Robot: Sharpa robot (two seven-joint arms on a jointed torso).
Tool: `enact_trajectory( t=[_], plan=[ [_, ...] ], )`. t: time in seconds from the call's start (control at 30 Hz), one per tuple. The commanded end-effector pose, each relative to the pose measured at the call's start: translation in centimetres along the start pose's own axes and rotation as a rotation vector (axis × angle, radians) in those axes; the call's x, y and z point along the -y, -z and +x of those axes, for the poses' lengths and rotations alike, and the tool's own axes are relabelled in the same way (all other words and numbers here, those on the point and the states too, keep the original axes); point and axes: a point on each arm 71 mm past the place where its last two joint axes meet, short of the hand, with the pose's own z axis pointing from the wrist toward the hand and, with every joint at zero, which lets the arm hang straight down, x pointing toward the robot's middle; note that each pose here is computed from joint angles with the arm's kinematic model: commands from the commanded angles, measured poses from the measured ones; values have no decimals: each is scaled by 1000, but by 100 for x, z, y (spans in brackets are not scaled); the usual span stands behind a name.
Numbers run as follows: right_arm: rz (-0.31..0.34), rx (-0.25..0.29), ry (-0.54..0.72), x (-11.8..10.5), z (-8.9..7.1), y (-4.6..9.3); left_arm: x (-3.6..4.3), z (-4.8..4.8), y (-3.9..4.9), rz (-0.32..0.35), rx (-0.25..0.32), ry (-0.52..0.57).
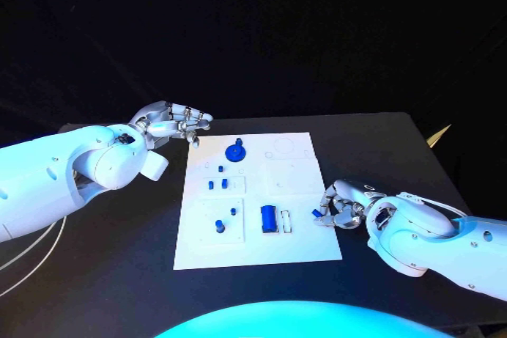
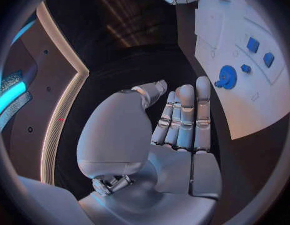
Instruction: Assemble the parts on the task board
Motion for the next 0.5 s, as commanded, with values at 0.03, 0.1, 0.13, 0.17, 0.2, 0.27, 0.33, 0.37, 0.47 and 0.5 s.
enact_trajectory(
  t=[0.03, 0.1, 0.13, 0.17, 0.2, 0.27, 0.33, 0.37, 0.47, 0.5],
  plan=[
    [15, -55, 90, 24, 104, 6, 13, 20, -2, 8, -15, 8],
    [14, -56, 100, 16, 108, 7, 13, 19, -1, 8, -15, 8],
    [13, -56, 105, 9, 111, 9, 13, 19, 0, 8, -15, 8],
    [13, -56, 107, 6, 112, 10, 13, 18, 0, 8, -15, 8],
    [13, -55, 108, 1, 113, 12, 13, 18, 0, 8, -15, 8],
    [13, -50, 106, -8, 112, 15, 13, 18, 1, 8, -15, 8],
    [13, -43, 96, -18, 109, 19, 13, 18, 2, 8, -15, 8],
    [14, -40, 87, -21, 108, 22, 13, 19, 2, 8, -15, 8],
    [17, -31, 66, -24, 101, 29, 13, 19, 2, 8, -15, 8],
    [17, -28, 60, -25, 98, 31, 13, 19, 2, 8, -15, 8]
  ],
)
